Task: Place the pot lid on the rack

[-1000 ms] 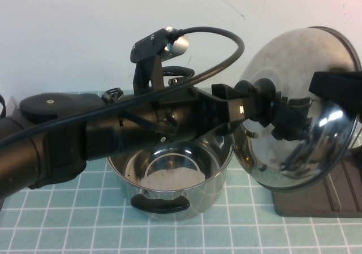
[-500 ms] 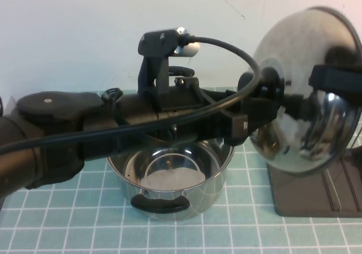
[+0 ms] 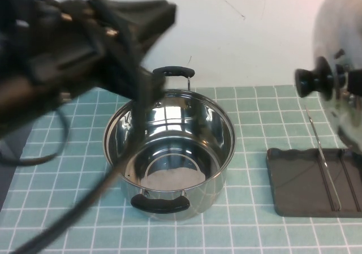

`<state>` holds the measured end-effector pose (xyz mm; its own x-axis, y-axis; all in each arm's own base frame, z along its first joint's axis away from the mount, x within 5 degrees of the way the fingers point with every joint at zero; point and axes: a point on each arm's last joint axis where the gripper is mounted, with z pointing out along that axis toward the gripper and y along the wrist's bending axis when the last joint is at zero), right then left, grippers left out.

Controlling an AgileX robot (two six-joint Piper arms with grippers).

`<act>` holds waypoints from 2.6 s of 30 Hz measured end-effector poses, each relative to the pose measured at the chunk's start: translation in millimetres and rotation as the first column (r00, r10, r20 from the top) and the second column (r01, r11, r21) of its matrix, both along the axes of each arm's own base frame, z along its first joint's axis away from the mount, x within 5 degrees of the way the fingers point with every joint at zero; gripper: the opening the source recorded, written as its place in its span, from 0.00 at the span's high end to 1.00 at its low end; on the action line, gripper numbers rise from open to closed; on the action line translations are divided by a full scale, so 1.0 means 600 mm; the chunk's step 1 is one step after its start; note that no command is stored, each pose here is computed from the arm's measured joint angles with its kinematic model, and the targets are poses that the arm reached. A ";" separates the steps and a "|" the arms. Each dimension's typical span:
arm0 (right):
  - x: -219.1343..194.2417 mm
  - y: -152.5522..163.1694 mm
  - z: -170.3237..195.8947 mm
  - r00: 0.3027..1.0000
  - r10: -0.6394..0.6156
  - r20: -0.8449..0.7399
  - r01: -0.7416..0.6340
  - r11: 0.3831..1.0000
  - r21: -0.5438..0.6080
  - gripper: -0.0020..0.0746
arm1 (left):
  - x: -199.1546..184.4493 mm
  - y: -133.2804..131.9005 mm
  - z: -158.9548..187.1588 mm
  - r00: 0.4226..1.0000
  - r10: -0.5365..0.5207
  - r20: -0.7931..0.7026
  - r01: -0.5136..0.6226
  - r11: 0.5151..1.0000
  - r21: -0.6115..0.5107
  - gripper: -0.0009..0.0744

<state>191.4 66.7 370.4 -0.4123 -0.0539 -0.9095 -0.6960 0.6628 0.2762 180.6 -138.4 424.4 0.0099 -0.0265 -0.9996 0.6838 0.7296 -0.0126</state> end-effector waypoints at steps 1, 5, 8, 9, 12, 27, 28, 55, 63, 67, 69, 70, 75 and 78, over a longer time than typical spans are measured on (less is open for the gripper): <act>-0.005 -0.003 0.000 1.000 -0.015 0.000 0.015 1.000 -0.027 0.89 | -0.008 0.006 0.008 1.000 0.005 0.024 -0.005 1.000 -0.004 0.95; -0.006 -0.007 -0.004 0.999 -0.042 -0.015 0.041 0.997 -0.066 0.89 | -0.045 0.034 0.029 0.995 0.024 0.092 -0.020 0.999 -0.039 0.98; 0.004 -0.008 -0.012 0.998 -0.049 -0.037 0.047 0.996 -0.071 0.89 | -0.059 0.045 0.018 0.995 0.036 0.092 -0.033 0.999 -0.041 0.98; 0.011 -0.009 -0.016 0.997 -0.055 -0.048 0.051 0.996 -0.073 0.89 | -0.061 0.049 0.009 0.995 0.049 0.083 -0.046 0.998 -0.039 0.99; 0.035 -0.011 -0.035 0.993 -0.077 -0.090 0.070 0.994 -0.081 0.89 | -0.065 0.062 -0.023 0.993 0.104 0.056 -0.103 0.994 -0.026 0.99; 0.108 -0.015 -0.117 0.959 -0.094 -0.268 0.062 0.990 -0.124 0.89 | -0.088 0.130 -0.103 0.923 0.385 -0.014 -0.385 0.920 -0.067 0.99; 0.110 -0.016 -0.120 0.957 -0.093 -0.273 0.060 0.990 -0.127 0.89 | -0.087 0.131 -0.103 0.920 0.391 -0.010 -0.391 0.918 -0.062 0.99; 0.118 -0.012 -0.127 0.949 -0.077 -0.305 0.049 0.994 -0.098 0.57 | -0.084 0.139 -0.106 0.896 0.445 -0.005 -0.445 0.895 -0.026 0.99; 0.105 -0.044 -0.104 0.955 -0.135 -0.262 0.115 0.989 -0.091 0.53 | -0.088 0.168 -0.113 0.818 0.575 0.023 -0.574 0.814 0.091 0.99; 0.079 -0.068 -0.072 0.964 -0.178 -0.196 0.163 0.982 -0.094 0.53 | -0.112 0.197 -0.102 0.768 0.639 0.044 -0.641 0.766 0.055 0.99; 0.064 -0.076 -0.061 0.968 -0.185 -0.172 0.168 0.980 -0.109 0.53 | -0.126 0.208 -0.096 0.758 0.650 0.054 -0.652 0.758 0.019 0.99; 0.055 -0.078 -0.055 0.970 -0.186 -0.159 0.169 0.979 -0.115 0.53 | -0.134 0.215 -0.093 0.748 0.661 0.059 -0.662 0.749 -0.001 0.99; 0.005 -0.076 -0.017 0.983 -0.177 -0.051 0.168 0.976 -0.142 0.59 | -0.183 0.270 -0.084 0.640 0.768 0.039 -0.760 0.639 -0.115 0.99; -0.037 -0.067 0.014 0.983 -0.165 0.085 0.178 0.968 -0.174 0.72 | -0.214 0.301 -0.090 0.584 0.812 0.017 -0.797 0.577 -0.180 0.99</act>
<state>169.3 26.5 378.6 -0.3657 -0.1536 -0.9180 -0.5807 0.8084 0.0961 52.0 42.1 370.3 0.1833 -0.0989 -0.9781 -0.1798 0.9748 -0.1322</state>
